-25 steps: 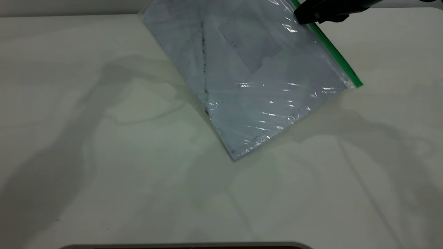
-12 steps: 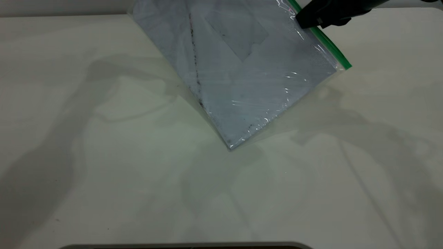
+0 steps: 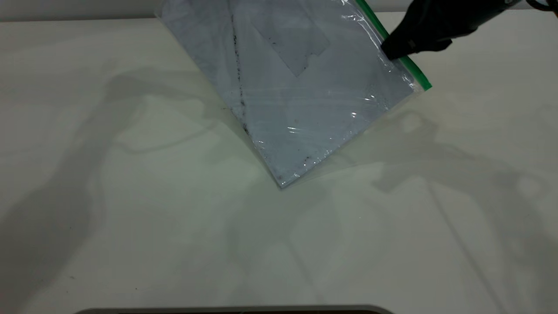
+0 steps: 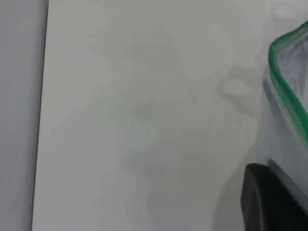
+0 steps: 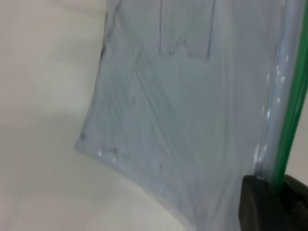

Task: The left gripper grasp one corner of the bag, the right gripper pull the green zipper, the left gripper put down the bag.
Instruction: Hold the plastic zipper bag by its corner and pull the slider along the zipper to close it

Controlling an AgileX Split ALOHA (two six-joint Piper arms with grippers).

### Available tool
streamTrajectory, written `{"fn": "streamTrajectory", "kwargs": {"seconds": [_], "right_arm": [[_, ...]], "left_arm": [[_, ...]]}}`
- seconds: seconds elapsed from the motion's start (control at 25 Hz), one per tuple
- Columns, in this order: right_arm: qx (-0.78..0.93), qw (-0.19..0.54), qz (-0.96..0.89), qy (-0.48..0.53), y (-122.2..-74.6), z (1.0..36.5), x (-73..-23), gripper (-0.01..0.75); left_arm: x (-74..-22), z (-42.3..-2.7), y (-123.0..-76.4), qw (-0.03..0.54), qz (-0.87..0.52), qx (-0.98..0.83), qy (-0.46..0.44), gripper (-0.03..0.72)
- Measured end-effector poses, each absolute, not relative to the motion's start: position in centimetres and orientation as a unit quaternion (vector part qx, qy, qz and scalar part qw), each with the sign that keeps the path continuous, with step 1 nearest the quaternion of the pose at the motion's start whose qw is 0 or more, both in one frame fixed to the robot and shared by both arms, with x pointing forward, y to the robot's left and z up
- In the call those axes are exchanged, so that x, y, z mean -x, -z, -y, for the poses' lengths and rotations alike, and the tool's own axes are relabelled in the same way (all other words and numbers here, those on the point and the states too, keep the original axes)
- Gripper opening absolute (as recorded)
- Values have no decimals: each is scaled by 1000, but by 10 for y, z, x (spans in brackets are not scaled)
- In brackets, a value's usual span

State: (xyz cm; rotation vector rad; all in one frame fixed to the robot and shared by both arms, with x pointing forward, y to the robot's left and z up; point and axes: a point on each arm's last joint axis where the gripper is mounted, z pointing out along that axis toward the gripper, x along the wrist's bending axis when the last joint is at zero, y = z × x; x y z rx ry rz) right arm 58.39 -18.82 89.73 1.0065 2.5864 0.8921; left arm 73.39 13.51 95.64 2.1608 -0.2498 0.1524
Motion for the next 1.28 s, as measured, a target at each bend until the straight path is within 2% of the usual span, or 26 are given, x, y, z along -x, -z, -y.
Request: {"fn": "streamTrajectory", "kwargs": {"seconds": [0.44,0.8,0.92,1.2,1.28], "right_arm": [[-363,50,-894,-259,-890,191,-572,62],[-379,36,-891,-247,-889,192,-569,95],[-382,39,-890,-247,-889,193,-570,175],[-404,70,-877,-251,-890,195,-576,516],[-411,88,-872,-250,-891,197,-579,583]], "left_arm": [[-734,-135,-956,459,103,-880,-62,53],[-734,-136,-956,458,104,-881,-62,53],[-735,-139,-956,457,101,-881,-63,53],[-735,-141,-955,454,93,-884,-59,53],[-735,-141,-955,451,85,-887,-55,53]]}}
